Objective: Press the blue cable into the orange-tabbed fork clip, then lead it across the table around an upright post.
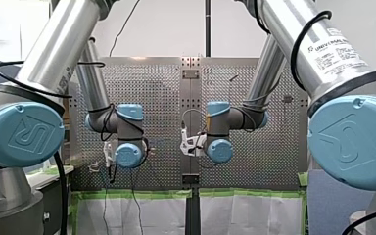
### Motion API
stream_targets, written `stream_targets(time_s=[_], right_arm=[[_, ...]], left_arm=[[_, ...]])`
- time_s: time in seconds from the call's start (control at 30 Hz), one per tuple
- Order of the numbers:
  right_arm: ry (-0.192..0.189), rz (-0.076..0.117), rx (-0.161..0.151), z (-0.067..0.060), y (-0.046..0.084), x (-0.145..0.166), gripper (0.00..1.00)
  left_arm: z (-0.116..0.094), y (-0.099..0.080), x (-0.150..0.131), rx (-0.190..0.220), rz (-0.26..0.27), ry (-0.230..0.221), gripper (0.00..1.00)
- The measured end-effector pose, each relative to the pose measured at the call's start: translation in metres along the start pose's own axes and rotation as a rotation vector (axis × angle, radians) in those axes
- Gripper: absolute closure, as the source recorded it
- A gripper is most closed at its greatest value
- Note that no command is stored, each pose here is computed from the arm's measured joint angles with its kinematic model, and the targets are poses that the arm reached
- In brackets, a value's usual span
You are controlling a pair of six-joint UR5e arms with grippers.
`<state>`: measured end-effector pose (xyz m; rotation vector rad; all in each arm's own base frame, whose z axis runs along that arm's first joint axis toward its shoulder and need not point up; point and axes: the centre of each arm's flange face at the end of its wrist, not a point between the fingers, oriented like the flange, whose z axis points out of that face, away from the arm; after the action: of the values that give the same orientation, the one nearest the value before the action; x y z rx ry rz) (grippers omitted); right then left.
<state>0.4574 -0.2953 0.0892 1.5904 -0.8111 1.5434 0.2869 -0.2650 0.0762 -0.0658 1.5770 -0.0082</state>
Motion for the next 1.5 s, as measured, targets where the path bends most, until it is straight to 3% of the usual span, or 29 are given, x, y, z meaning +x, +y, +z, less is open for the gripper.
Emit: stream_targets(time_s=[0.2, 0.8, 1.0, 1.27, 1.37, 1.5], right_arm=[[-0.002, 0.0, -0.001, 0.0, 0.0, 0.0, 1.0], [-0.005, 0.0, -0.001, -0.001, -0.001, -0.001, 1.0], [-0.046, -0.011, 0.003, -0.001, -0.022, -0.014, 1.0], [-0.132, -0.049, 0.008, -0.009, -0.064, -0.042, 1.0], [-0.168, -0.067, -0.008, -0.014, -0.068, -0.053, 1.0], [-0.185, -0.078, -0.042, -0.017, -0.066, -0.057, 1.0]], left_arm=[[-0.003, 0.004, 0.012, -0.003, 0.03, 0.042, 1.0], [-0.004, 0.005, 0.014, -0.003, 0.033, 0.047, 1.0], [-0.004, 0.005, 0.014, -0.003, 0.033, 0.047, 1.0], [-0.004, 0.005, 0.014, -0.003, 0.033, 0.047, 1.0], [-0.004, 0.005, 0.014, -0.003, 0.033, 0.047, 1.0], [-0.004, 0.005, 0.014, -0.003, 0.033, 0.047, 1.0]])
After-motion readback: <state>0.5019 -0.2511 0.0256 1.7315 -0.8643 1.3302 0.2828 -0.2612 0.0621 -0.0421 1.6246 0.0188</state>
